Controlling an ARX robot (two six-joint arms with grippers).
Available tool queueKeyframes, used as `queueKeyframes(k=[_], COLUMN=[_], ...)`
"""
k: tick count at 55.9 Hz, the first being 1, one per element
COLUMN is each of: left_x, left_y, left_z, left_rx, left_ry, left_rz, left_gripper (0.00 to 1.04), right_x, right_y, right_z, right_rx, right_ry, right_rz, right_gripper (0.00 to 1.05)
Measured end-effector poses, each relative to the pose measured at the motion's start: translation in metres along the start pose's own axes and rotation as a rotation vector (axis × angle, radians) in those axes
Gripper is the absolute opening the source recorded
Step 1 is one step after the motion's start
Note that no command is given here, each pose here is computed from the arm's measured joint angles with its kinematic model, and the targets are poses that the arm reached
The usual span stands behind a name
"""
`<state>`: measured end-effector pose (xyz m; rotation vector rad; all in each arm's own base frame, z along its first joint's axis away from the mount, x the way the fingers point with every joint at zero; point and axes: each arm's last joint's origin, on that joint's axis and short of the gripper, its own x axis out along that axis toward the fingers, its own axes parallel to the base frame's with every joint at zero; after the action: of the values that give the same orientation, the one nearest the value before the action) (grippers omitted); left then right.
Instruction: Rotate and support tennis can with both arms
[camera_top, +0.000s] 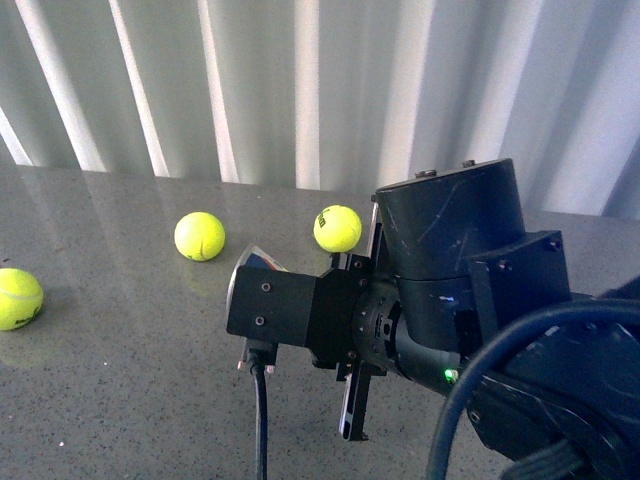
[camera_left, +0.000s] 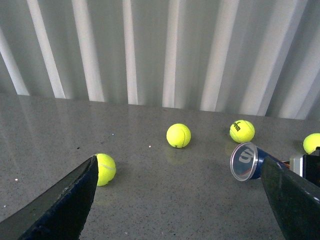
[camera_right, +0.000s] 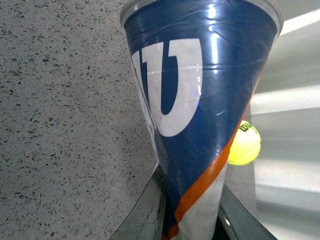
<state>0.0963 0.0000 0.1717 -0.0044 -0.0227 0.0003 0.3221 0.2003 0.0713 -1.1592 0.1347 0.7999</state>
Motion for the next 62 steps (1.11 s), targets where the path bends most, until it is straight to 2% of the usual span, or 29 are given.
queueKeyframes(k=[14,40,45,47,62], left_x=[0.000,0.000,0.000,0.000,0.000], left_y=[0.000,0.000,0.000,0.000,0.000], left_z=[0.000,0.000,0.000,0.000,0.000], left_rx=[0.000,0.000,0.000,0.000,0.000], left_ry=[0.000,0.000,0.000,0.000,0.000], left_rz=[0.000,0.000,0.000,0.000,0.000], left_gripper=[0.98,0.98,0.98,0.98,0.98], right_x=[0.025,0.035,0.035,0.036,0.036], right_y=[0.008,0.014,0.013,0.015,0.018], right_z=[-0.003,-0.009,-0.009,-0.010,-0.011], right_rx=[0.028,0.016,0.041,0.061,0.090], right_ry=[0.027,0.073,0.072,0.074,0.070], right_rz=[0.057,0.058,0.059,0.073,0.082], right_gripper=[0.12,0.13,0.27,0.37,0.89])
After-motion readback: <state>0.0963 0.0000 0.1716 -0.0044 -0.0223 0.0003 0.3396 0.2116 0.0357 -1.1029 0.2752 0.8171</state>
